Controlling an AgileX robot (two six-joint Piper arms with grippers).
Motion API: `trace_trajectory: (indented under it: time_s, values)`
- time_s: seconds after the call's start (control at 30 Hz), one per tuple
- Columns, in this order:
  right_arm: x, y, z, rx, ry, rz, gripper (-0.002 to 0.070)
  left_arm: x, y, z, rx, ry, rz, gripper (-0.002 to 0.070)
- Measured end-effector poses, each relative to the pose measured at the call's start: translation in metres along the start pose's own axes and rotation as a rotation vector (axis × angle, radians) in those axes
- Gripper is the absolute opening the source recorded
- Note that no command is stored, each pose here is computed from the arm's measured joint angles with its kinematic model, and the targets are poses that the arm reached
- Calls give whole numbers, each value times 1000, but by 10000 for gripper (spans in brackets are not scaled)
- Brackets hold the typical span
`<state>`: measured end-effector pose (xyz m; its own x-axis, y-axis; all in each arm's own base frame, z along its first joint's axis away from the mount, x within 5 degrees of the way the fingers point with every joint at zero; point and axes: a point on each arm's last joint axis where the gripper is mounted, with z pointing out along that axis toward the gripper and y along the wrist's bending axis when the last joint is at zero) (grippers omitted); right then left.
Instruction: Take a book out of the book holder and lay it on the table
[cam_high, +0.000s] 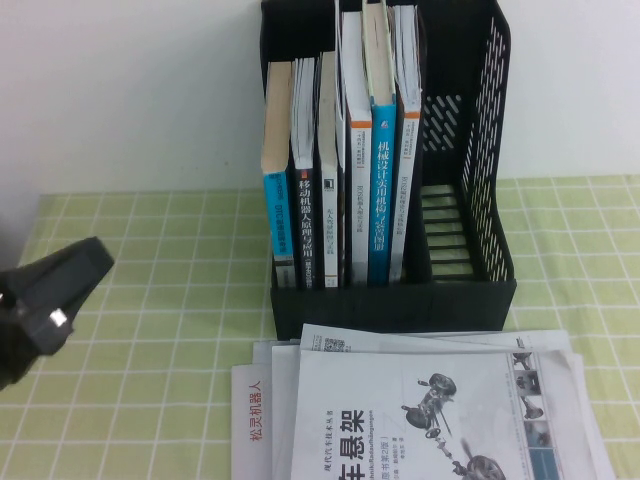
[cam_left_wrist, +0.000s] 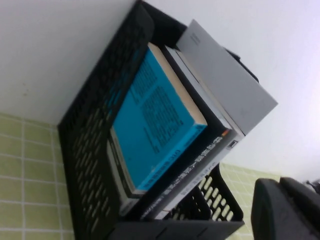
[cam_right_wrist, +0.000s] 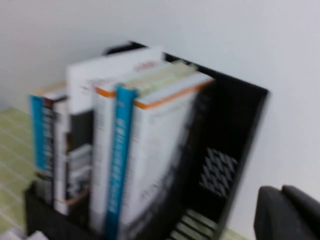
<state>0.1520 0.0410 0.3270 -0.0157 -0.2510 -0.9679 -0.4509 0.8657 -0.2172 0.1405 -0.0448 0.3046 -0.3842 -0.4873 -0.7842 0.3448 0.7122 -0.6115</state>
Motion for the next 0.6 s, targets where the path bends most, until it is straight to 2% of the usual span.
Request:
trace_trajectory:
  time_s: [0.17,0.3,0.43,0.5,0.6]
  values:
    - [-7,20,1,-239,-96,-26,-2,-25,-4,36,103,95,4,-3]
    - [7,23,11,-325,24,32,-2,-51,-5,66,133,130,28,-3]
    - [32,21,20,-357,283,103,-2,-69,-9,91,142,178,27,-3]
    - [47,17,24,-336,445,153,-2,-75,-21,103,181,205,34,-3]
    - [64,7,27,-258,632,154,-2,-78,-49,120,254,230,62,-3]
